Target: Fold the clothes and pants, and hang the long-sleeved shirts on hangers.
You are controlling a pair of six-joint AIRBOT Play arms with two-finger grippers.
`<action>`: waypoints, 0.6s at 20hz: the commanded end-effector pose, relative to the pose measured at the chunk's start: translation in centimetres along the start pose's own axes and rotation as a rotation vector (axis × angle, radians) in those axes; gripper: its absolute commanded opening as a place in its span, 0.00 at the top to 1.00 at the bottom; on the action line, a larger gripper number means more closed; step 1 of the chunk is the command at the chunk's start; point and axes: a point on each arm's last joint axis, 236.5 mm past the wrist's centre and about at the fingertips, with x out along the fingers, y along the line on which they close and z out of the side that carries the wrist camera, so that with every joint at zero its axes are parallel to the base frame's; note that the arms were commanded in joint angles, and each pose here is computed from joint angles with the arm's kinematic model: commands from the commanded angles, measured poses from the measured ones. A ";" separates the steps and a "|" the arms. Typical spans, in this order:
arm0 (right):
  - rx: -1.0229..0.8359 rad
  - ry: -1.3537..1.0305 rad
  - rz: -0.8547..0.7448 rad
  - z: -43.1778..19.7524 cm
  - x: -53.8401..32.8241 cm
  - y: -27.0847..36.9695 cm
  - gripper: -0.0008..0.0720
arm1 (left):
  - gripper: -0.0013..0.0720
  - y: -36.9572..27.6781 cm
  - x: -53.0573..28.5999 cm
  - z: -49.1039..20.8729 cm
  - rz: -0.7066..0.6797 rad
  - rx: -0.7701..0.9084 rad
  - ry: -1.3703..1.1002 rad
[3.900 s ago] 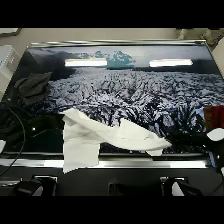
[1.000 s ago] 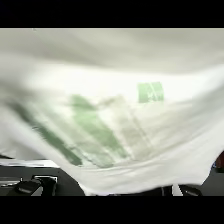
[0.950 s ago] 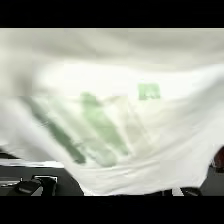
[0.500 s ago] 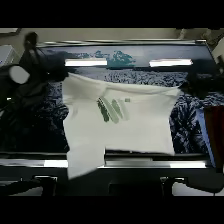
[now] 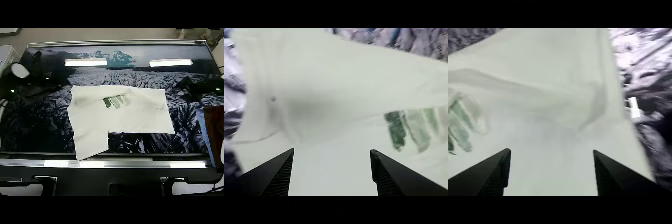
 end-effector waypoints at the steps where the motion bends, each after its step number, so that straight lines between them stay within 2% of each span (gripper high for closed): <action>1: 0.071 0.150 -0.245 -4.2 -5.1 -9.9 0.24 | 0.25 9.1 -5.0 -6.6 0.118 -0.076 0.320; 3: 0.174 0.240 -0.224 -8.7 -4.2 -12.6 0.24 | 0.25 12.4 -4.6 -11.5 0.122 -0.169 0.432; 5: 0.191 0.264 -0.222 -12.0 -2.4 -14.1 0.24 | 0.25 13.6 -1.9 -16.7 0.101 -0.242 0.482; 7: 0.182 0.304 -0.182 -14.3 -0.9 -13.9 0.24 | 0.25 11.8 1.4 -20.4 -0.028 -0.267 0.488; 9: 0.190 0.324 -0.150 -15.0 -0.5 -13.3 0.24 | 0.25 9.8 3.8 -21.4 -0.137 -0.311 0.445; 12: 0.202 0.316 -0.090 -14.7 -0.3 -11.9 0.25 | 0.25 7.8 6.0 -21.2 -0.205 -0.311 0.410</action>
